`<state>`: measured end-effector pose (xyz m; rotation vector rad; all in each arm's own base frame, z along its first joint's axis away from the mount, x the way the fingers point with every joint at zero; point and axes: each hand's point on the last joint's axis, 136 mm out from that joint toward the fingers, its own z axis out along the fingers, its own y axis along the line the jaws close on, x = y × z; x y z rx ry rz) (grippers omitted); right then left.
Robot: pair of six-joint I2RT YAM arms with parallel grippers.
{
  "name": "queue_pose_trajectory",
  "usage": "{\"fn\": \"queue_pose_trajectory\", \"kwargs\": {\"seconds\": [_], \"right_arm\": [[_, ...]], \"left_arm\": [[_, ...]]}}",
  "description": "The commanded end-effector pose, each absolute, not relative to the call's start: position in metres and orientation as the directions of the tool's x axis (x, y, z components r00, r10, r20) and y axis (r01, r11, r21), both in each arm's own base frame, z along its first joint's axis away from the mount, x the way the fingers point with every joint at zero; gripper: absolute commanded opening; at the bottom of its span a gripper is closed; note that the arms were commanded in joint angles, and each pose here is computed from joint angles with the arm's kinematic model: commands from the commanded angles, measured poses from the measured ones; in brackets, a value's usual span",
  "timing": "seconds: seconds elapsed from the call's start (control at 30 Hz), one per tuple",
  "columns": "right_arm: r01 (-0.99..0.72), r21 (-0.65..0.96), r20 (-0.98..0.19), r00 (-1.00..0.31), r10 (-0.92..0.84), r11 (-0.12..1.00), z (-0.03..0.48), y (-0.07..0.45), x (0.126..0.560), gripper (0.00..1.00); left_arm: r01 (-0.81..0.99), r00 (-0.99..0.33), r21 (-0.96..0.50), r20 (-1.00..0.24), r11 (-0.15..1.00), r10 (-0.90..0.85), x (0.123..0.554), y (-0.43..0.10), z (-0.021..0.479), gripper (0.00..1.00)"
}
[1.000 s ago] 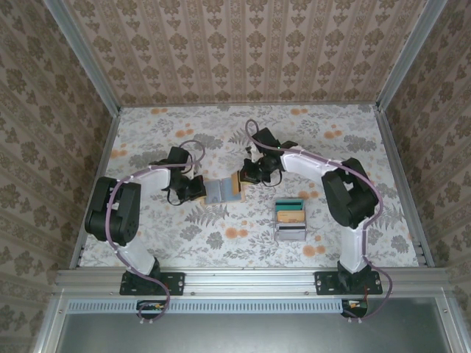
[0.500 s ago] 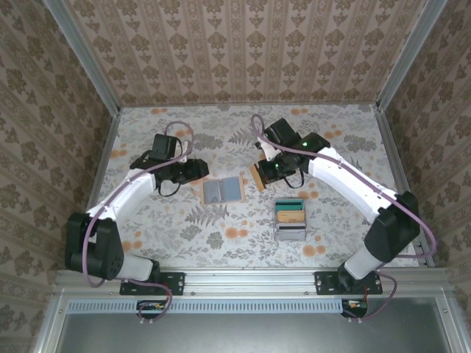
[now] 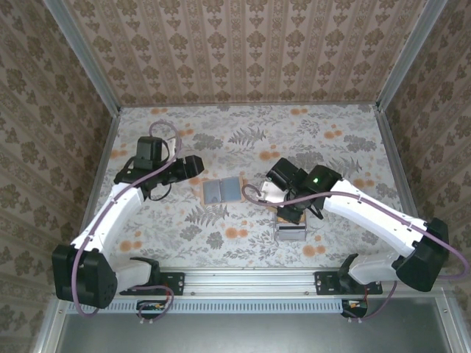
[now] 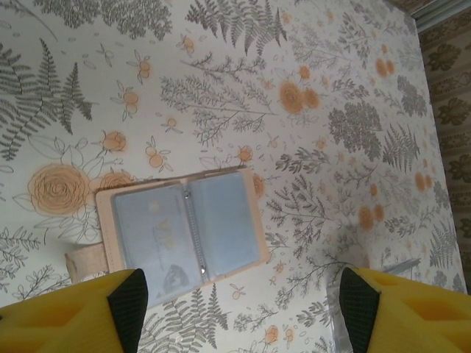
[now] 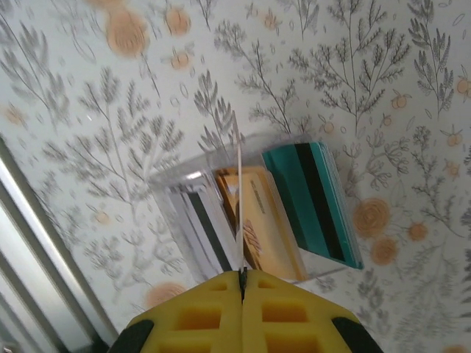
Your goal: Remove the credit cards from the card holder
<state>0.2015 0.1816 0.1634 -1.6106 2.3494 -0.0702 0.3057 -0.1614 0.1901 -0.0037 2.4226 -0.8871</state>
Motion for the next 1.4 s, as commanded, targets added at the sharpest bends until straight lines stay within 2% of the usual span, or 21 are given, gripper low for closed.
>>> {"fn": "queue_pose_trajectory", "kwargs": {"seconds": [0.0,0.33,0.77,0.8,0.9,0.93,1.13,1.2,1.37], "right_arm": [[-0.934,-0.274,-0.048,-0.226,-0.973,0.231,0.150,0.157,0.202,0.00],[-0.956,-0.255,0.019,-0.155,-0.988,0.145,0.122,0.153,0.200,0.00],[-0.951,-0.270,0.021,-0.161,-0.987,0.150,0.105,0.153,0.210,0.00],[-0.951,-0.269,0.019,-0.163,-0.987,0.152,0.104,0.153,0.210,0.01],[-0.953,-0.260,0.040,-0.174,-0.984,0.158,0.097,0.152,0.212,0.16],[-0.947,-0.272,0.035,-0.187,-0.982,0.170,0.097,0.152,0.214,0.22],[-0.912,-0.318,-0.026,-0.264,-0.964,0.258,0.106,0.154,0.227,0.35],[-0.896,-0.329,-0.049,-0.300,-0.953,0.299,0.108,0.155,0.232,0.34],[-0.783,-0.345,-0.275,-0.443,-0.853,0.517,0.139,0.174,0.250,0.30]], "left_arm": [[0.184,-0.847,-0.605,-0.497,0.774,-0.187,0.300,-0.160,0.190,0.73],[0.170,-0.847,-0.590,-0.497,0.789,-0.189,0.300,-0.155,0.187,0.74],[0.150,-0.850,-0.590,-0.487,0.793,-0.201,0.299,-0.152,0.183,0.74],[0.149,-0.851,-0.591,-0.485,0.793,-0.201,0.299,-0.152,0.183,0.74],[0.147,-0.851,-0.590,-0.485,0.794,-0.202,0.299,-0.151,0.182,0.74],[0.146,-0.852,-0.590,-0.483,0.794,-0.202,0.298,-0.151,0.182,0.74],[0.146,-0.852,-0.591,-0.482,0.794,-0.202,0.298,-0.151,0.182,0.75],[0.146,-0.853,-0.591,-0.482,0.793,-0.202,0.298,-0.151,0.181,0.75],[0.137,-0.858,-0.593,-0.471,0.793,-0.204,0.297,-0.151,0.177,0.74]]}}
